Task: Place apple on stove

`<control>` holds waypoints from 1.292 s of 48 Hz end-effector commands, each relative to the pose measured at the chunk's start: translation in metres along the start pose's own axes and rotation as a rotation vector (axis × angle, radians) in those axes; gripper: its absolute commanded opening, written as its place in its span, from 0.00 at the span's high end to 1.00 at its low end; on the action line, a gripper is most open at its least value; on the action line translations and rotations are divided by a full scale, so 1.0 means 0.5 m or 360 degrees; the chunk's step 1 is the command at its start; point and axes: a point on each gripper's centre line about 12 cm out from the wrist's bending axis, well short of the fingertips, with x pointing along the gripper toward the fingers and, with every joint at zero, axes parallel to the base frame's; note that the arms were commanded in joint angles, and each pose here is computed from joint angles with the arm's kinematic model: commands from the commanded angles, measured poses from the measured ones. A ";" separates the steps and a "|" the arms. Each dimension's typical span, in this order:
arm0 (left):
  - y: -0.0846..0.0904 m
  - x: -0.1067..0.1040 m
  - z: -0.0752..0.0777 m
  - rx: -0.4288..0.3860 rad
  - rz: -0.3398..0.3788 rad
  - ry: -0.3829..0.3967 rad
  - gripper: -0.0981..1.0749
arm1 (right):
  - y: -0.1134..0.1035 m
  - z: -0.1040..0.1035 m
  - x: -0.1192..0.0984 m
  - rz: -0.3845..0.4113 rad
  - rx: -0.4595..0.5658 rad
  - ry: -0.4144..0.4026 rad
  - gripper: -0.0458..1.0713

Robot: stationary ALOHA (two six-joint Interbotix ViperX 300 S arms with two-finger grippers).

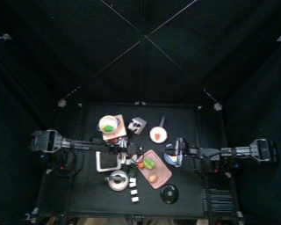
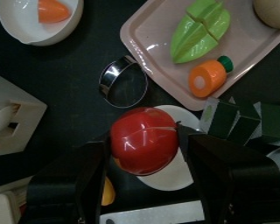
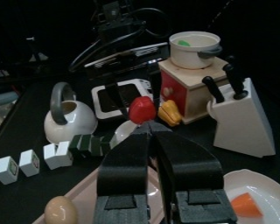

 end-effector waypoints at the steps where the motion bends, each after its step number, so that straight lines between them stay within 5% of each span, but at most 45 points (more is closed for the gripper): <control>1: 0.006 -0.019 0.021 -0.0007 0.0011 -0.0074 0.22 | 0.001 0.016 0.005 0.0000 0.0009 -0.0041 0.95; 19: 0.011 -0.098 0.016 -0.0089 0.0014 -0.0127 0.22 | 0.002 0.018 0.006 0.0002 0.0009 -0.0046 0.95; 35: -0.041 -0.168 -0.129 -0.0334 -0.0133 -0.0111 0.22 | 0.000 0.019 0.007 -0.0002 0.0009 -0.0046 0.95; 47: -0.061 -0.190 -0.205 -0.0534 -0.0194 -0.0218 0.22 | -0.003 0.018 0.014 -0.0015 0.0013 -0.0037 0.95; 62: -0.075 -0.183 -0.234 -0.0663 -0.0237 -0.0220 0.22 | -0.004 0.009 0.035 -0.0018 0.0011 0.0009 0.95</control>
